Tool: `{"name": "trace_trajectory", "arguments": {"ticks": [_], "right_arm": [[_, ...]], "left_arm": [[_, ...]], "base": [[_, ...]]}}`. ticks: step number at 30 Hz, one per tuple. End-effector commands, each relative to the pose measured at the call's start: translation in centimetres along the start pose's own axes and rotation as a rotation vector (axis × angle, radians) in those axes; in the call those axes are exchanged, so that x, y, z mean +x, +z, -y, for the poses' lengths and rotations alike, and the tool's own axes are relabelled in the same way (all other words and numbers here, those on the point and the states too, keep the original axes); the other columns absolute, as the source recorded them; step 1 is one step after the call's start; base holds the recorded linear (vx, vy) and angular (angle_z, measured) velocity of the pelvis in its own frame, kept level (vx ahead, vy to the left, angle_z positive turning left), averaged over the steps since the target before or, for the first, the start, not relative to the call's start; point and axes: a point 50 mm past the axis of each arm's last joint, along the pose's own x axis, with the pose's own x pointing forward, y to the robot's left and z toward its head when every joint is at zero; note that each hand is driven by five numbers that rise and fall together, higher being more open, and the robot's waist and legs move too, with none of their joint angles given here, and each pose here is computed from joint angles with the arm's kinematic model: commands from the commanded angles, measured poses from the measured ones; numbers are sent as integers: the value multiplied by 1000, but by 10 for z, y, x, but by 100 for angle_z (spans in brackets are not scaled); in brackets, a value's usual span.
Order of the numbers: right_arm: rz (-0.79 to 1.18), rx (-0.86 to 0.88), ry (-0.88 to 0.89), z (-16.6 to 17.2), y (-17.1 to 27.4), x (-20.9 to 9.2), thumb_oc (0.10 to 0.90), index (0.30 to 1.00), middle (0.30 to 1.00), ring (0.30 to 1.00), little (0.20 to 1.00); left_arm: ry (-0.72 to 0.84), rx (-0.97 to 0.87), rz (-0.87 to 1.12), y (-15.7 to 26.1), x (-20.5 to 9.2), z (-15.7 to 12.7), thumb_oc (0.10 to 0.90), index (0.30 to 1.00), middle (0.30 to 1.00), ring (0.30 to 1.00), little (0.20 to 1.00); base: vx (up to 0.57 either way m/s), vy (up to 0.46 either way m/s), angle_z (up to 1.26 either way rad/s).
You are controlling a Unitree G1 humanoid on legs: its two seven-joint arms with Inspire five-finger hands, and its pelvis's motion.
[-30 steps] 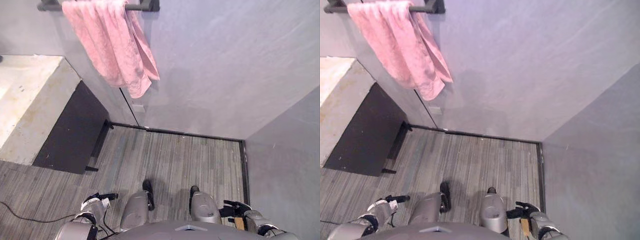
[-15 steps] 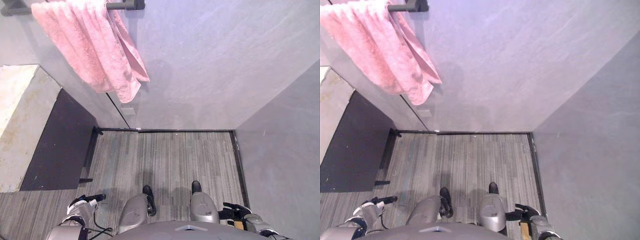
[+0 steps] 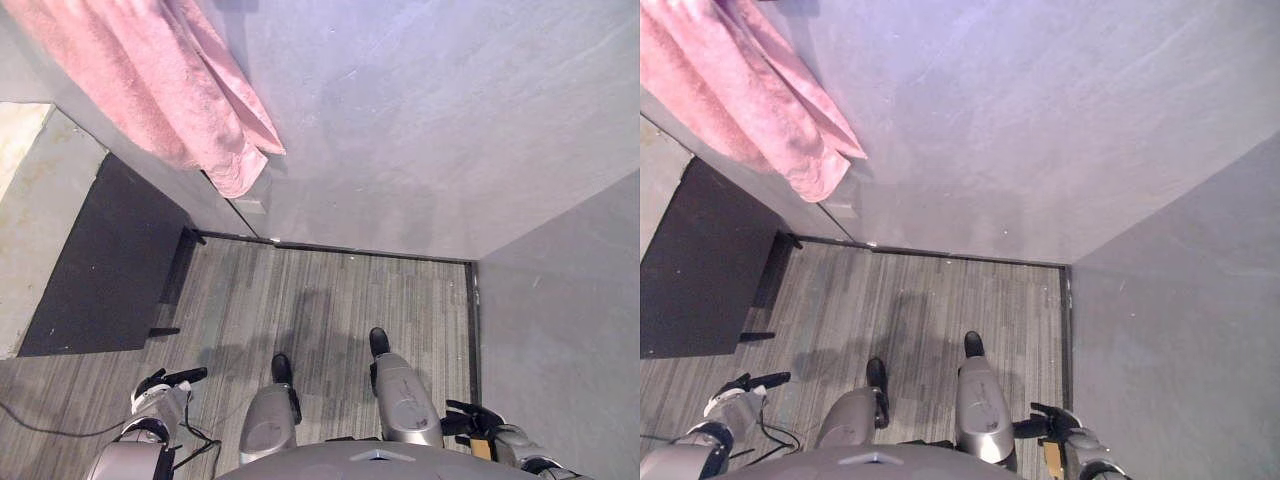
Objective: Organize the bathroom.
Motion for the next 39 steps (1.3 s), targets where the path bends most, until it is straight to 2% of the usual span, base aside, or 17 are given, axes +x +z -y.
{"name": "trace_trajectory", "arguments": {"ticks": [1,2,6,10,13,15,20,25,28,31,39], "right_arm": [[158,70,-40,6,16,-4,800,900,900,900,900],[174,76,-41,6,23,-5,800,900,900,900,900],[637,-17,-53,7,117,-46,800,900,900,900,900],[885,-181,-38,5,159,-80,800,900,900,900,900],[965,-258,-27,7,181,-95,800,900,900,900,900],[1046,-357,-6,9,213,-114,800,900,900,900,900],[1137,-429,13,4,260,-141,800,900,900,900,900],[1249,-493,-19,-18,315,-182,800,900,900,900,900],[1283,-513,-20,-34,339,-200,800,900,900,900,900],[1306,-521,4,-53,355,-214,800,900,900,900,900],[1308,-531,43,-74,365,-224,800,900,900,900,900]], "left_arm": [[116,-213,209,56,1,-39,800,900,900,900,900],[120,-229,222,60,0,-40,800,900,900,900,900],[5,-321,498,112,-23,-39,800,900,900,900,900],[-82,-276,673,148,-46,-28,800,900,900,900,900],[-124,-233,742,163,-57,-17,800,900,900,900,900],[-165,-180,819,185,-76,1,800,900,900,900,900],[-163,-156,956,217,-109,22,800,900,900,900,900],[-278,71,1229,256,-166,49,800,900,900,900,900],[-263,119,1301,279,-186,54,800,900,900,900,900],[-233,139,1329,294,-196,59,800,900,900,900,900],[-208,140,1327,305,-203,68,800,900,900,900,900]], "base": [[122,22,15],[127,6,19],[90,11,-7],[44,5,4],[34,-10,1],[64,-45,0],[56,-42,-2],[37,-30,-1],[43,2,5],[68,17,3],[44,-10,3]]}}
